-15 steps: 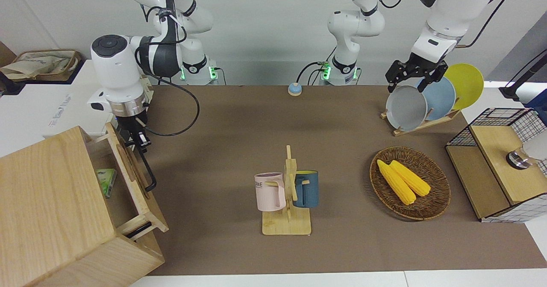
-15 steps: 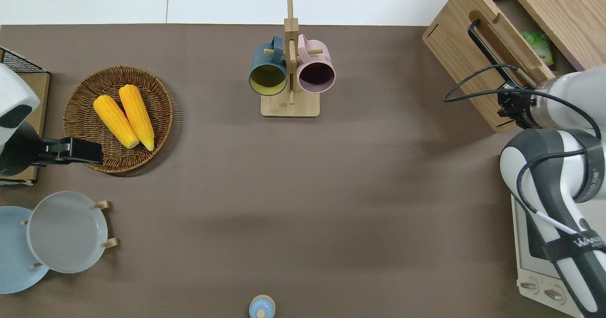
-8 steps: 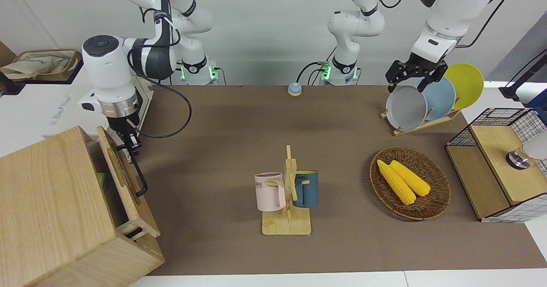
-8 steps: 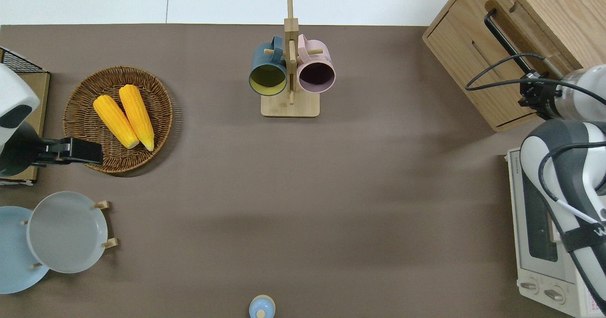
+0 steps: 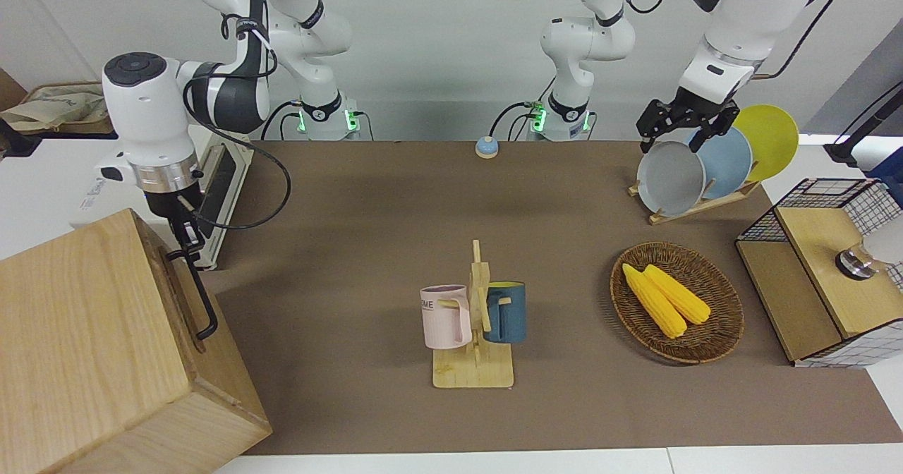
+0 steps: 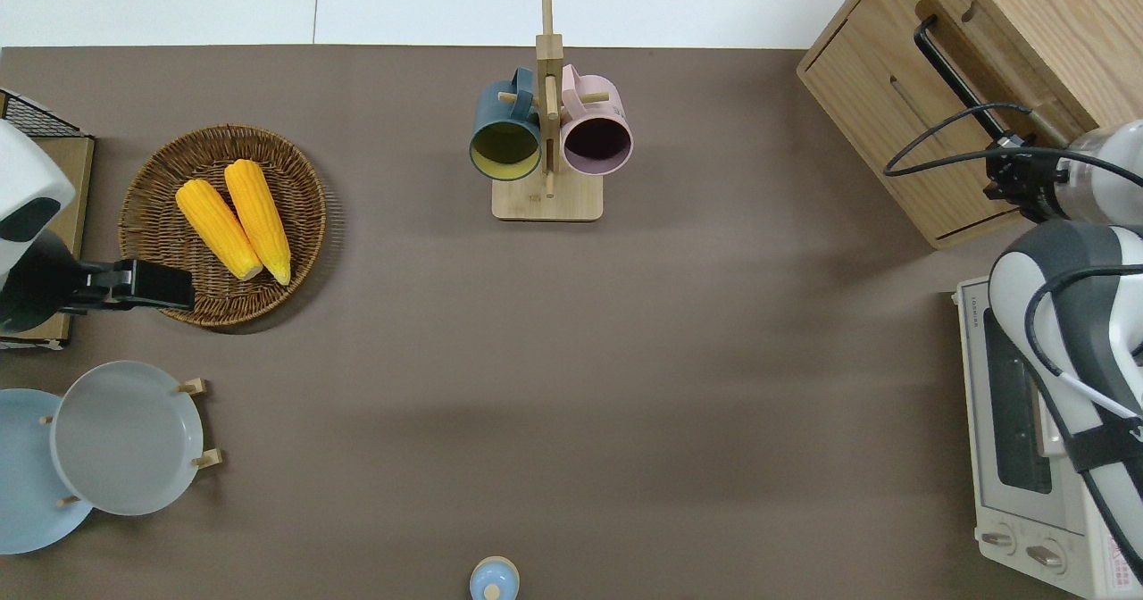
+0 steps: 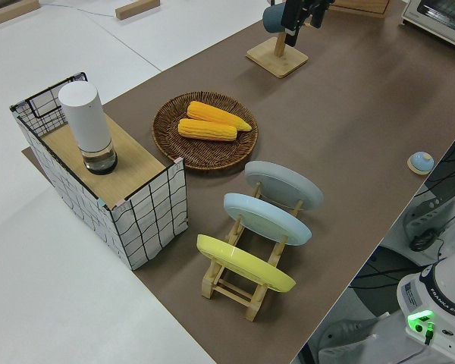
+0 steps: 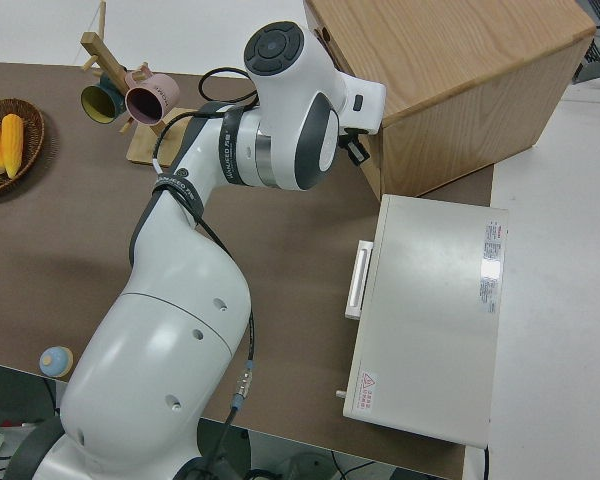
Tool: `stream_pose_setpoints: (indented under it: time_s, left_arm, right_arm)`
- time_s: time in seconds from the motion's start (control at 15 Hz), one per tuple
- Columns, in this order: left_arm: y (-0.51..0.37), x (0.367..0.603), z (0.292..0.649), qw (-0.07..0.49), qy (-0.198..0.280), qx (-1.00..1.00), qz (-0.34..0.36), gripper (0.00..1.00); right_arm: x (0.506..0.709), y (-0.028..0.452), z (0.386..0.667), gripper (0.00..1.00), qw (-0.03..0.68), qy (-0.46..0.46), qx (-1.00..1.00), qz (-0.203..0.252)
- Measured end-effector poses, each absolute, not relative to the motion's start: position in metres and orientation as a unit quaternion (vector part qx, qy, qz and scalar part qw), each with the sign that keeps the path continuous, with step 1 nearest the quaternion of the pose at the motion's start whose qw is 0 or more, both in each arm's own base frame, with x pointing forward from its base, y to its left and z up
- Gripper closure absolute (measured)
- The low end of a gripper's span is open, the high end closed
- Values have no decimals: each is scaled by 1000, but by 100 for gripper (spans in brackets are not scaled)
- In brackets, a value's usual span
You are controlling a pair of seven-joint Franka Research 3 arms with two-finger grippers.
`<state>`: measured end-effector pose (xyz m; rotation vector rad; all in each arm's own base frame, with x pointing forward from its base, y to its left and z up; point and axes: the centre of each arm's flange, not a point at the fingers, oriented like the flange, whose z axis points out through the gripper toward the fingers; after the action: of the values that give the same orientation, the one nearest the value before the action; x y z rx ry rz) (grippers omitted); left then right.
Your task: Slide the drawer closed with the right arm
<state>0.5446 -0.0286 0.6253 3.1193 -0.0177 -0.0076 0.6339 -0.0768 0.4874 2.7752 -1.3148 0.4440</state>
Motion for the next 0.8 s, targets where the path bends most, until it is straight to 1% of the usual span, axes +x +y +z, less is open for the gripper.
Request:
stream_pose_setpoints:
  time_s: [0.27, 0.4, 0.53, 0.67, 0.8]
  left_arm:
    - [-29, 545, 625, 11, -6, 1000, -2, 0]
    - [-29, 545, 625, 11, -6, 1000, -2, 0]
    - [-29, 545, 625, 11, -6, 1000, -2, 0]
    - [-29, 545, 625, 11, -6, 1000, -2, 0]
    - [-29, 545, 625, 11, -6, 1000, -2, 0]
  right_arm:
    - [635, -76, 489, 99, 21, -409, 901, 144]
    - [639, -61, 500, 99, 16, -398, 905, 148]
    - [638, -41, 509, 99, 18, -376, 916, 137]
    - [633, -18, 518, 99, 14, -350, 929, 120]
    - [621, -1, 534, 99, 9, -299, 950, 95]
